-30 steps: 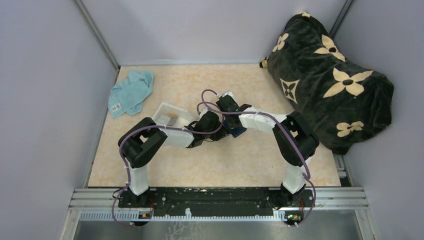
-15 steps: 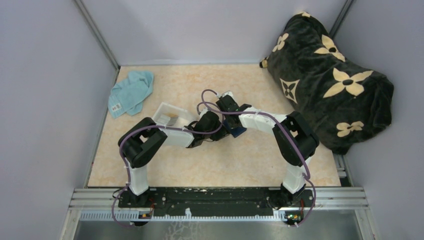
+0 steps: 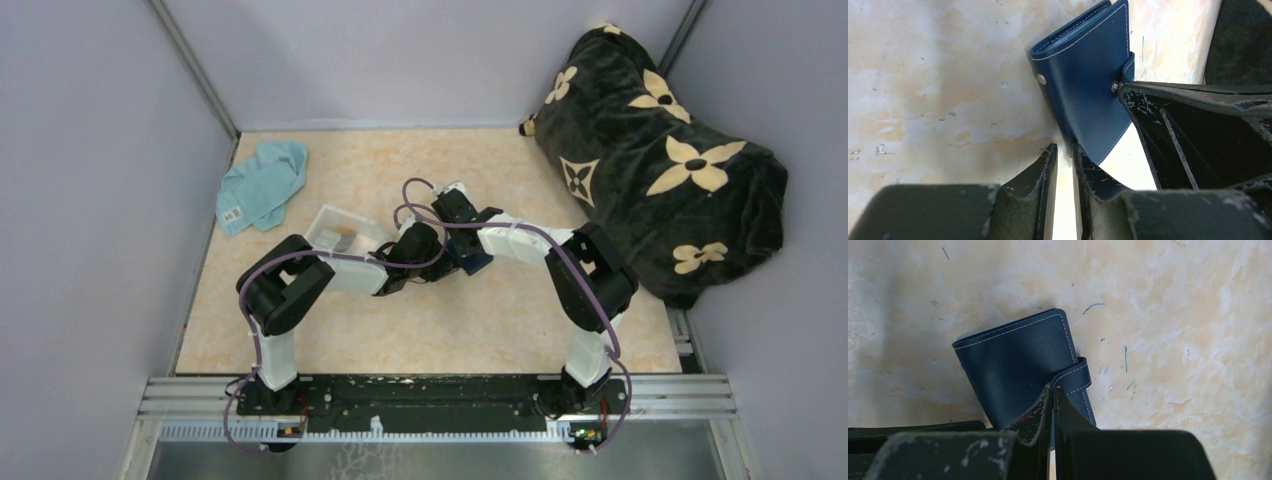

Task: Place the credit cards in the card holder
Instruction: Close the card holder at the center of the board.

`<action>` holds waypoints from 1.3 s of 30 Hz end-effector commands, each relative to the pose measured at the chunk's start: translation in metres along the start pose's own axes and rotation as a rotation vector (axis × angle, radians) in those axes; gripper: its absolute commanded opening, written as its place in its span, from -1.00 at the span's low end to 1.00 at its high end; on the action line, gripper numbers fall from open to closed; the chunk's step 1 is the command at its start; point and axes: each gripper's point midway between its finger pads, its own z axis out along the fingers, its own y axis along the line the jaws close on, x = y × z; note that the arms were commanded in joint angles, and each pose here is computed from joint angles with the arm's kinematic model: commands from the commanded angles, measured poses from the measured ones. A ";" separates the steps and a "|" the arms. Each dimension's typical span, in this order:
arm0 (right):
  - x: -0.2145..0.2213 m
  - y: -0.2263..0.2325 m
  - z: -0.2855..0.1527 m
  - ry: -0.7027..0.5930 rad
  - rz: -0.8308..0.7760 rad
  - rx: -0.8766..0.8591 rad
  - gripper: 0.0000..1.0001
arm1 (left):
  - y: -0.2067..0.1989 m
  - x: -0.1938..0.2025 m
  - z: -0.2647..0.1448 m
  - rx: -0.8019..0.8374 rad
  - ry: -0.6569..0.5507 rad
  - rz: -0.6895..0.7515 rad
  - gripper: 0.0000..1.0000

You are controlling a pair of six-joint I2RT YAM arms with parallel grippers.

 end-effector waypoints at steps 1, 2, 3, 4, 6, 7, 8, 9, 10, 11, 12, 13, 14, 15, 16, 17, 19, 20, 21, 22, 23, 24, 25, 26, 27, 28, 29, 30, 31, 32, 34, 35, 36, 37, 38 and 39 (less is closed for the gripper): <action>-0.014 0.016 -0.004 -0.021 0.020 -0.053 -1.00 | 0.049 0.015 0.007 -0.148 0.044 0.036 -0.49; -0.012 0.017 -0.003 -0.016 0.017 -0.053 -1.00 | 0.049 0.016 0.007 -0.148 0.045 0.035 -0.49; -0.011 0.017 -0.002 -0.012 0.015 -0.054 -1.00 | 0.049 0.015 0.007 -0.148 0.044 0.036 -0.49; -0.009 0.018 -0.001 -0.009 0.015 -0.057 -1.00 | 0.050 0.016 0.007 -0.150 0.045 0.036 -0.49; -0.007 0.020 0.001 -0.003 0.013 -0.060 -1.00 | 0.050 0.015 0.007 -0.150 0.044 0.036 -0.49; -0.006 0.020 0.001 -0.001 0.012 -0.060 -1.00 | 0.051 0.016 0.007 -0.152 0.046 0.037 -0.49; -0.005 0.020 0.002 0.004 0.010 -0.059 -1.00 | 0.051 0.016 0.007 -0.153 0.046 0.038 -0.49; -0.003 0.020 0.003 0.010 0.007 -0.059 -1.00 | 0.051 0.015 0.007 -0.152 0.045 0.038 -0.49; -0.001 0.021 0.004 0.017 0.004 -0.060 -1.00 | 0.050 0.015 0.007 -0.152 0.042 0.040 -0.49; 0.001 0.021 0.005 0.021 0.002 -0.061 -1.00 | 0.049 0.015 0.007 -0.150 0.043 0.041 -0.49; 0.003 0.022 0.006 0.026 0.000 -0.062 -1.00 | 0.049 0.015 0.007 -0.150 0.042 0.042 -0.49; 0.005 0.023 0.008 0.033 -0.002 -0.064 -1.00 | 0.049 0.014 0.007 -0.151 0.042 0.041 -0.49; 0.007 0.023 0.009 0.041 -0.006 -0.064 -1.00 | 0.049 0.014 0.008 -0.150 0.043 0.040 -0.49; 0.010 0.024 0.011 0.049 -0.009 -0.065 -1.00 | 0.049 0.015 0.008 -0.151 0.044 0.041 -0.49; 0.011 0.025 0.011 0.054 -0.011 -0.067 -1.00 | 0.050 0.015 0.008 -0.152 0.044 0.041 -0.49; 0.013 0.026 0.013 0.061 -0.014 -0.068 -1.00 | 0.050 0.015 0.008 -0.154 0.045 0.042 -0.49; 0.014 0.028 0.014 0.068 -0.021 -0.070 -1.00 | 0.052 0.015 0.008 -0.157 0.045 0.041 -0.49; 0.015 0.029 0.015 0.072 -0.024 -0.073 -1.00 | 0.052 0.015 0.008 -0.157 0.045 0.042 -0.49; 0.017 0.030 0.016 0.078 -0.028 -0.075 -1.00 | 0.053 0.015 0.008 -0.159 0.044 0.041 -0.49; 0.018 0.032 0.017 0.083 -0.031 -0.076 -1.00 | 0.053 0.015 0.008 -0.158 0.044 0.041 -0.49; 0.018 0.033 0.017 0.087 -0.034 -0.079 -1.00 | 0.052 0.014 0.008 -0.156 0.043 0.041 -0.49; 0.021 0.035 0.019 0.095 -0.039 -0.081 -1.00 | 0.053 0.014 0.008 -0.158 0.042 0.040 -0.49; 0.023 0.037 0.020 0.101 -0.043 -0.083 -1.00 | 0.053 0.014 0.008 -0.159 0.042 0.040 -0.49; 0.025 0.039 0.021 0.108 -0.048 -0.085 -1.00 | 0.054 0.015 0.008 -0.161 0.042 0.041 -0.49; 0.027 0.041 0.022 0.113 -0.053 -0.086 -1.00 | 0.054 0.014 0.008 -0.161 0.043 0.040 -0.50; 0.029 0.042 0.023 0.120 -0.058 -0.087 -1.00 | 0.055 0.015 0.008 -0.162 0.044 0.040 -0.49; 0.032 0.044 0.025 0.128 -0.062 -0.087 -1.00 | 0.055 0.015 0.008 -0.162 0.043 0.039 -0.50; 0.033 0.046 0.026 0.133 -0.066 -0.089 -1.00 | 0.056 0.015 0.008 -0.163 0.043 0.040 -0.50; 0.035 0.048 0.027 0.138 -0.070 -0.093 -1.00 | 0.057 0.015 0.008 -0.165 0.044 0.039 -0.49; 0.036 0.049 0.028 0.142 -0.071 -0.095 -1.00 | 0.057 0.015 0.008 -0.165 0.044 0.037 -0.50; 0.039 0.052 0.030 0.155 -0.079 -0.098 -1.00 | 0.058 0.015 0.008 -0.165 0.044 0.035 -0.50; 0.041 0.054 0.030 0.160 -0.082 -0.099 -1.00 | 0.058 0.015 0.007 -0.163 0.043 0.034 -0.50; 0.043 0.055 0.031 0.166 -0.086 -0.101 -1.00 | 0.058 0.015 0.008 -0.164 0.043 0.033 -0.50; 0.044 0.057 0.032 0.169 -0.086 -0.102 -1.00 | 0.059 0.015 0.008 -0.164 0.043 0.034 -0.50; 0.046 0.058 0.032 0.175 -0.086 -0.103 -1.00 | 0.058 0.015 0.008 -0.162 0.043 0.032 -0.50; 0.049 0.059 0.033 0.182 -0.087 -0.105 -1.00 | 0.058 0.014 0.008 -0.161 0.042 0.032 -0.50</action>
